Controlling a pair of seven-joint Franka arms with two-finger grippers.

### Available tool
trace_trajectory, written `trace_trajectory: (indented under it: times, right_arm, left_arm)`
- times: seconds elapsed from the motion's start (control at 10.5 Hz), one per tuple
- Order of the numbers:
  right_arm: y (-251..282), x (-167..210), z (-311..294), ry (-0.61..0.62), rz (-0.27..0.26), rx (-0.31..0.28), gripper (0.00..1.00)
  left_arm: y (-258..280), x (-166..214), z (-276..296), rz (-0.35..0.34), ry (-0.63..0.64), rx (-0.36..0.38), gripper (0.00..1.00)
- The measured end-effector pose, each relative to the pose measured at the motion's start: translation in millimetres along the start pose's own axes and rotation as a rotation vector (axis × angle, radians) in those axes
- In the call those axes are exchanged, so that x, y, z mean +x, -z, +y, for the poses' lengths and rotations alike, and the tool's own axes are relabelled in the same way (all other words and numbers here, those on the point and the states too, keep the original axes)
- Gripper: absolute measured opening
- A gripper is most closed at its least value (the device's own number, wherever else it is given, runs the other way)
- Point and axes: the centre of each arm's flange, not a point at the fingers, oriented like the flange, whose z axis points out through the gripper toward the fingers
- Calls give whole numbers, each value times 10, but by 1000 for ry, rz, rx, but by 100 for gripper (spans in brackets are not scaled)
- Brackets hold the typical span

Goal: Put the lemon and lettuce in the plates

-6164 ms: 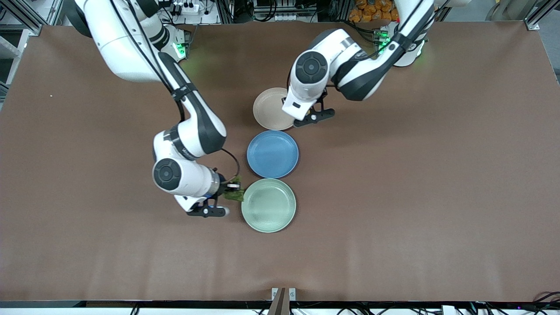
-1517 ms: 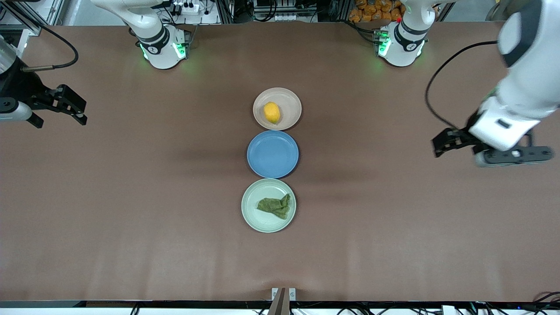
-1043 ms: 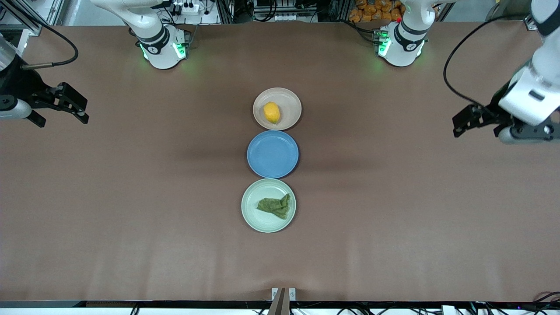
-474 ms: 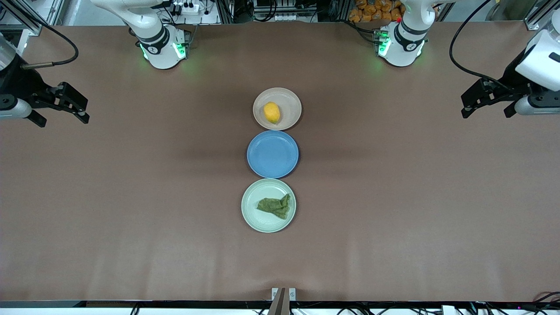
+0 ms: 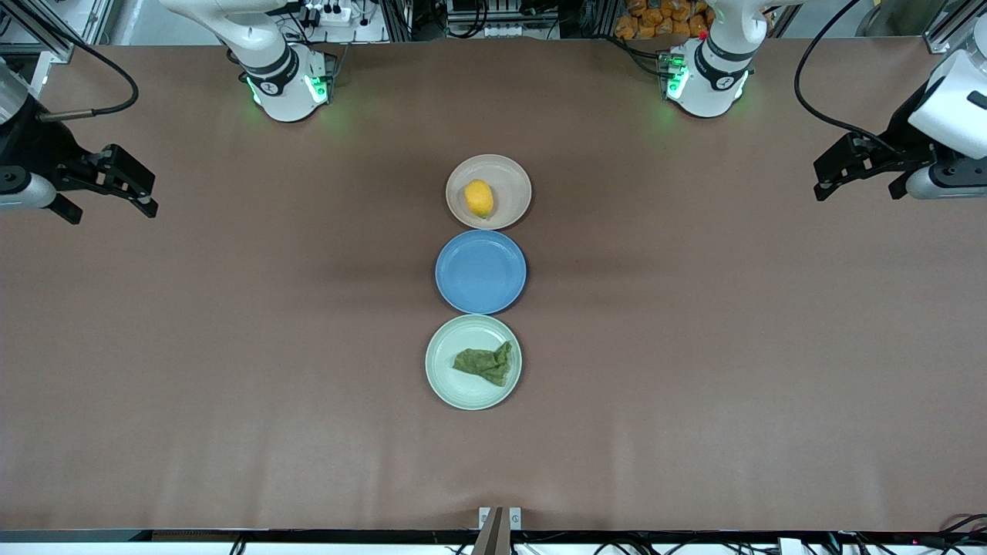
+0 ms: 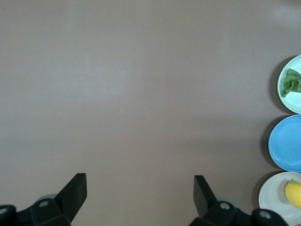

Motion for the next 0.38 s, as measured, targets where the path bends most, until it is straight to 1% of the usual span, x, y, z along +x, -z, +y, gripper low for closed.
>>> trace_trajectory:
  times: [0.38]
  right_arm:
    - [-4,-3,0,0,-3,0,100]
  left_arm:
    - [-51,21,-37,-15,6,1,100]
